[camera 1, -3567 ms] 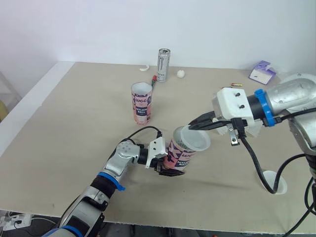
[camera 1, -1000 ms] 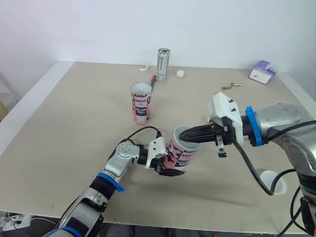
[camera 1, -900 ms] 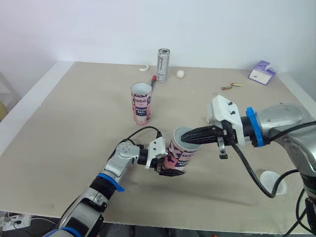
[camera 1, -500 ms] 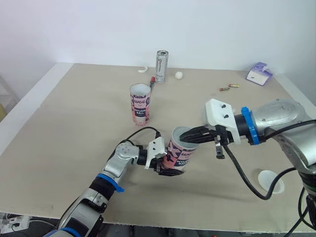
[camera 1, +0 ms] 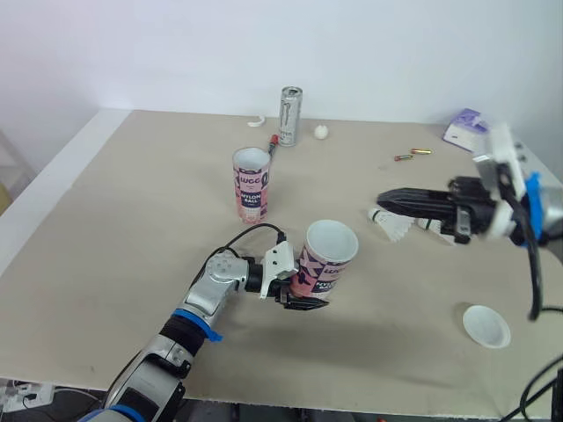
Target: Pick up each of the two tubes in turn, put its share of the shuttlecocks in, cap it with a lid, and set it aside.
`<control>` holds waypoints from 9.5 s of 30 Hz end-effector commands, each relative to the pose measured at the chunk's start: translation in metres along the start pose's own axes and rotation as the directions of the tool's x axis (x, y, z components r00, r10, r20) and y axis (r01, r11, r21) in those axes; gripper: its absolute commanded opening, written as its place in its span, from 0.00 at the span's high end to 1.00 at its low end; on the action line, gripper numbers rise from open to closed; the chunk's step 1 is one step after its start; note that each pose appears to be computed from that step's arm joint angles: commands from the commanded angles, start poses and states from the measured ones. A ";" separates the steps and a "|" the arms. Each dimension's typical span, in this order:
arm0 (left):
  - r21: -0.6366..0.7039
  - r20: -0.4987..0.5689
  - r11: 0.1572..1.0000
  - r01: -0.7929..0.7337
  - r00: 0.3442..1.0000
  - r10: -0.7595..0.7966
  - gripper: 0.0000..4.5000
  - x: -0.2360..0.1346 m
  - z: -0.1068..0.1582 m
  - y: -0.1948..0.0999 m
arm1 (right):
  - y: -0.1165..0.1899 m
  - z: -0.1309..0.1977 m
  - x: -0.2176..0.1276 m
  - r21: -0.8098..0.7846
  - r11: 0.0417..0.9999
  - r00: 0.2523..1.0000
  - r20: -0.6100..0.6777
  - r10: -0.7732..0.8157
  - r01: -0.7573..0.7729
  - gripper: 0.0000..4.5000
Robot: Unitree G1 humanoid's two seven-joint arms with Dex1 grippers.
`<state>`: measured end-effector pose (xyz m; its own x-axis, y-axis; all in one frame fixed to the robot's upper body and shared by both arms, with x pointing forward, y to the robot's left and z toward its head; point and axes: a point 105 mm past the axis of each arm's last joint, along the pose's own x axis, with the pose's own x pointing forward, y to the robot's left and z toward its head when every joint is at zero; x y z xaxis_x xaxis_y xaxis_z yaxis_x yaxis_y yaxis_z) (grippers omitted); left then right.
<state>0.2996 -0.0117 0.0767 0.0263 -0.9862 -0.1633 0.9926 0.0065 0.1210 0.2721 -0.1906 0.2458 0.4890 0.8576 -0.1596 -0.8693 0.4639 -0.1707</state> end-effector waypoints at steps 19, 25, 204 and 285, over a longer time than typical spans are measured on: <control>0.049 0.056 0.999 0.021 0.998 -0.024 0.00 -0.057 0.029 -0.001 | 0.045 -0.108 0.021 0.015 0.999 0.998 -0.016 0.053 -0.052 0.02; 0.098 0.075 0.995 0.005 0.997 -0.012 0.00 -0.079 0.042 -0.003 | 0.051 -0.119 0.040 -0.009 0.994 0.994 -0.010 0.108 -0.109 0.02; 0.062 0.023 0.996 0.062 0.998 -0.063 0.00 -0.100 0.047 -0.034 | -0.075 -0.197 -0.236 0.183 0.010 0.054 -0.237 -0.970 0.983 0.06; 0.069 0.002 0.993 0.097 0.995 -0.097 0.00 -0.096 0.040 -0.030 | -0.035 -0.193 -0.215 0.110 0.057 0.083 -0.251 -0.964 0.992 0.03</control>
<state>0.2651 0.0778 0.1198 -0.0635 -0.9816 -0.1799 0.9872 -0.0882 0.1326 0.2130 -0.4312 0.0788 0.8939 -0.4208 -0.1546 0.4182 0.9069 -0.0509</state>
